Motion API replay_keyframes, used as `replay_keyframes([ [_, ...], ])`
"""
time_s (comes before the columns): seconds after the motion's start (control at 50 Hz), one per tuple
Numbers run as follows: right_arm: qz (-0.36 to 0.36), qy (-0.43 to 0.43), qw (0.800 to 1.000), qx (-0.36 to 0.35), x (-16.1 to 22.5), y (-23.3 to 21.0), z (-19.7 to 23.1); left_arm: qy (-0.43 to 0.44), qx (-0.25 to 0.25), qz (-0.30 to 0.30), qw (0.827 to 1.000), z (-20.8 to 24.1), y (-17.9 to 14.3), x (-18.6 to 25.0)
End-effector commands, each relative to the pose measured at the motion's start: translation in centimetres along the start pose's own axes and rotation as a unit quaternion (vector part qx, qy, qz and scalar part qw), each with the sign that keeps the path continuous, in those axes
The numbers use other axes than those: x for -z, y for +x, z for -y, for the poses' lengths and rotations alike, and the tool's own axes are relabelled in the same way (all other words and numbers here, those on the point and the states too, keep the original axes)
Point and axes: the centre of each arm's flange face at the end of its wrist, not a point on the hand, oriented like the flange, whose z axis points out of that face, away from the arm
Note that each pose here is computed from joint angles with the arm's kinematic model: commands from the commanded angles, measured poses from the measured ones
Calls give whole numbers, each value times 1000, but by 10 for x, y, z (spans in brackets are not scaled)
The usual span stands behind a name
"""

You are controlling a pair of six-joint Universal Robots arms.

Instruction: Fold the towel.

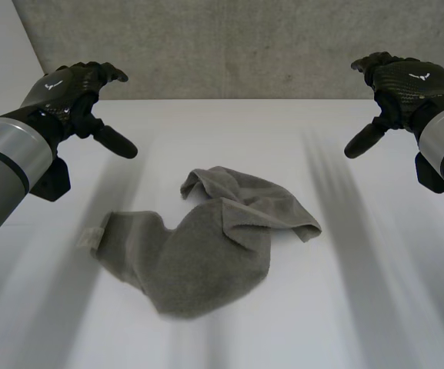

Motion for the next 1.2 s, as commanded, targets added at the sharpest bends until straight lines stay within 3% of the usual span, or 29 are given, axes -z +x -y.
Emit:
replay_keyframes([
  [0.02, 0, 2, 1000, 1, 1, 0, 1, -3, -1, -2, 1000, -2, 1, 0],
  [0.14, 17, 0, 1000, 15, 5, -6, 0, -25, -13, -18, 999, -15, 5, 3],
  [0.24, 54, -28, 996, 60, 6, -17, -15, -94, -100, -61, 989, -60, 16, 12],
  [0.36, 139, -68, 982, 104, 3, -53, -50, -156, -145, -87, 973, -111, 23, 14],
  [0.54, 197, -130, 966, 109, -4, -93, -117, -209, -144, -88, 963, -160, 17, -1],
  [0.72, 199, -138, 968, 74, -13, -105, -145, -233, -142, -101, 957, -186, 20, -14],
  [0.88, 174, -80, 981, 35, -12, -82, -96, -226, -143, -105, 958, -181, 22, -14],
  [0.92, 178, -63, 981, 43, -9, -73, -82, -188, -148, -99, 966, -153, 22, -17],
  [0.98, 219, -79, 970, 75, 0, -67, -79, -167, -151, -98, 969, -137, 22, -17],
  [1.06, 321, -144, 921, 164, 12, -73, -86, -109, -152, -105, 977, -94, 18, -26],
  [1.1, 322, -134, 919, 184, 5, -73, -80, -73, -157, -111, 979, -74, 19, -37],
  [1.2, 247, -13, 944, 216, -33, -69, -30, 30, -187, -110, 976, -41, 27, -65],
])
